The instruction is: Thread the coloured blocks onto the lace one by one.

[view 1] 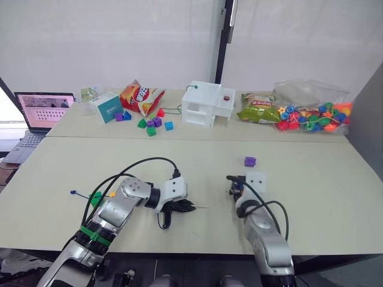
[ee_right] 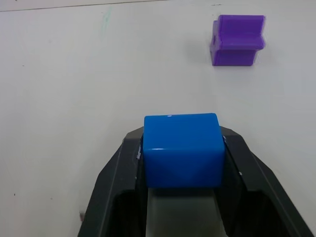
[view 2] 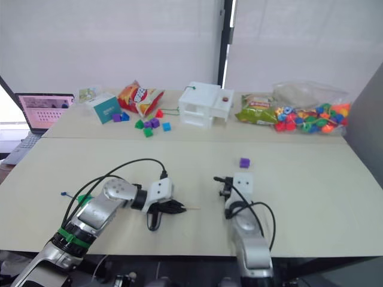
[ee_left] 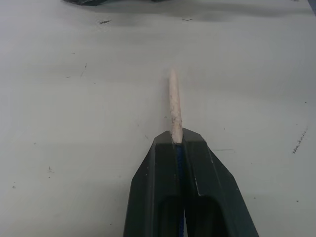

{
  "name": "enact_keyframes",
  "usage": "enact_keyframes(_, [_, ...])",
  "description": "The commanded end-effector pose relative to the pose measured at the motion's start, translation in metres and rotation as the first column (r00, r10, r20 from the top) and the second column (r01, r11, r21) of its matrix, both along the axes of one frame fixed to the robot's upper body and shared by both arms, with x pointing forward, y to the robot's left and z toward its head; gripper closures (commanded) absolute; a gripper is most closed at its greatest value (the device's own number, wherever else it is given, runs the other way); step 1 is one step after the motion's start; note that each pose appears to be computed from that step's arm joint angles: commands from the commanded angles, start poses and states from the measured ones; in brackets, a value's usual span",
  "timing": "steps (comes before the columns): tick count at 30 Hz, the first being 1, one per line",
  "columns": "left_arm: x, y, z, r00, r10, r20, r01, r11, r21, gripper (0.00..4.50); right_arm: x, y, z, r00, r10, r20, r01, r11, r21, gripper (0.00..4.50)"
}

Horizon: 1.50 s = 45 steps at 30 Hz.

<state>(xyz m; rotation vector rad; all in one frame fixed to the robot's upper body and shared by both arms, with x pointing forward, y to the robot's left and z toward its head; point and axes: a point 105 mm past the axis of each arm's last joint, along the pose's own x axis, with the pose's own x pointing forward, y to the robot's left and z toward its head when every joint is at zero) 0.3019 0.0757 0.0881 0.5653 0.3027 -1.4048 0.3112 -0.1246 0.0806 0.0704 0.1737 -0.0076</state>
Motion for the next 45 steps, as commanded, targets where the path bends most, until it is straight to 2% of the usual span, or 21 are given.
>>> enact_keyframes(1, [0.001, 0.003, 0.002, 1.000, 0.000, 0.017, -0.001, 1.000, 0.012, 4.50, -0.026, 0.014, 0.019, 0.997, 0.076, 0.033, -0.076, 0.997, 0.021, 3.29])
enact_keyframes(4, [0.002, 0.003, 0.002, 1.000, -0.002, 0.016, 0.002, 1.000, 0.017, 4.50, -0.042, 0.020, 0.011, 0.995, 0.094, -0.028, -0.093, 0.995, 0.047, 3.29])
enact_keyframes(8, [0.000, 0.003, 0.001, 1.000, -0.018, 0.012, 0.017, 1.000, 0.023, 4.50, -0.042, 0.026, -0.010, 0.985, 0.117, -0.125, -0.109, 0.992, 0.068, 3.29])
enact_keyframes(10, [0.000, 0.003, 0.002, 1.000, -0.020, 0.012, 0.020, 0.999, 0.026, 4.50, -0.042, 0.023, -0.007, 0.990, 0.093, -0.106, -0.087, 0.994, 0.060, 3.29])
enact_keyframes(12, [0.000, 0.005, 0.002, 1.000, -0.019, 0.012, 0.019, 0.999, 0.028, 4.50, -0.042, 0.019, 0.000, 0.995, 0.071, -0.073, -0.066, 0.995, 0.071, 2.22])
enact_keyframes(14, [0.001, 0.006, 0.003, 1.000, -0.017, 0.013, 0.017, 0.999, 0.030, 4.50, -0.042, 0.022, 0.012, 0.994, 0.109, -0.019, -0.108, 0.991, 0.075, 1.55])
enact_keyframes(18, [0.001, 0.006, 0.002, 1.000, -0.012, 0.014, 0.012, 0.999, 0.030, 4.50, -0.043, 0.018, 0.046, 0.976, 0.196, 0.091, -0.196, 0.981, -0.012, 0.18])
enact_keyframes(21, [0.000, 0.004, 0.003, 1.000, -0.010, 0.016, 0.010, 1.000, 0.021, 4.50, -0.044, 0.018, 0.065, 0.932, 0.341, 0.118, -0.333, 0.939, -0.083, 0.05])
enact_keyframes(24, [-0.003, -0.001, 0.007, 1.000, -0.012, 0.019, 0.012, 1.000, 0.000, 4.50, -0.046, 0.020, 0.070, 0.779, 0.627, 0.021, -0.618, 0.772, -0.145, 0.05])
enact_keyframes(27, [-0.004, -0.005, 0.010, 1.000, -0.012, 0.017, 0.013, 1.000, -0.019, 4.50, -0.050, 0.016, 0.068, 0.634, 0.770, -0.071, -0.773, 0.627, -0.098, 0.05])
enact_keyframes(28, [-0.005, -0.007, 0.010, 1.000, -0.014, 0.016, 0.014, 1.000, -0.021, 4.50, -0.053, 0.012, 0.064, 0.536, 0.833, -0.140, -0.844, 0.528, -0.090, 0.05])
enact_keyframes(30, [-0.008, -0.009, 0.009, 1.000, -0.016, 0.011, 0.016, 1.000, -0.025, 4.50, -0.047, -0.004, 0.057, 0.394, 0.877, -0.274, -0.919, 0.380, -0.104, 0.05])
enact_keyframes(32, [-0.011, -0.009, 0.007, 1.000, -0.015, 0.005, 0.015, 1.000, -0.027, 4.50, -0.040, -0.016, 0.050, 0.303, 0.872, -0.384, -0.952, 0.266, -0.148, 0.05])
enact_keyframes(35, [-0.013, -0.009, 0.006, 1.000, -0.011, 0.001, 0.011, 1.000, -0.027, 4.50, -0.027, -0.025, 0.044, 0.243, 0.860, -0.450, -0.966, 0.170, -0.197, 0.05])
enact_keyframes(40, [-0.018, -0.009, 0.008, 1.000, 0.006, -0.002, -0.006, 0.999, -0.031, 4.50, -0.009, -0.032, 0.030, 0.182, 0.836, -0.518, -0.968, 0.060, -0.242, 0.05])
enact_keyframes(45, [-0.020, -0.011, 0.011, 1.000, 0.019, 0.003, -0.019, 0.999, -0.038, 4.50, 0.002, -0.034, 0.017, 0.172, 0.826, -0.536, -0.966, 0.034, -0.258, 0.05])
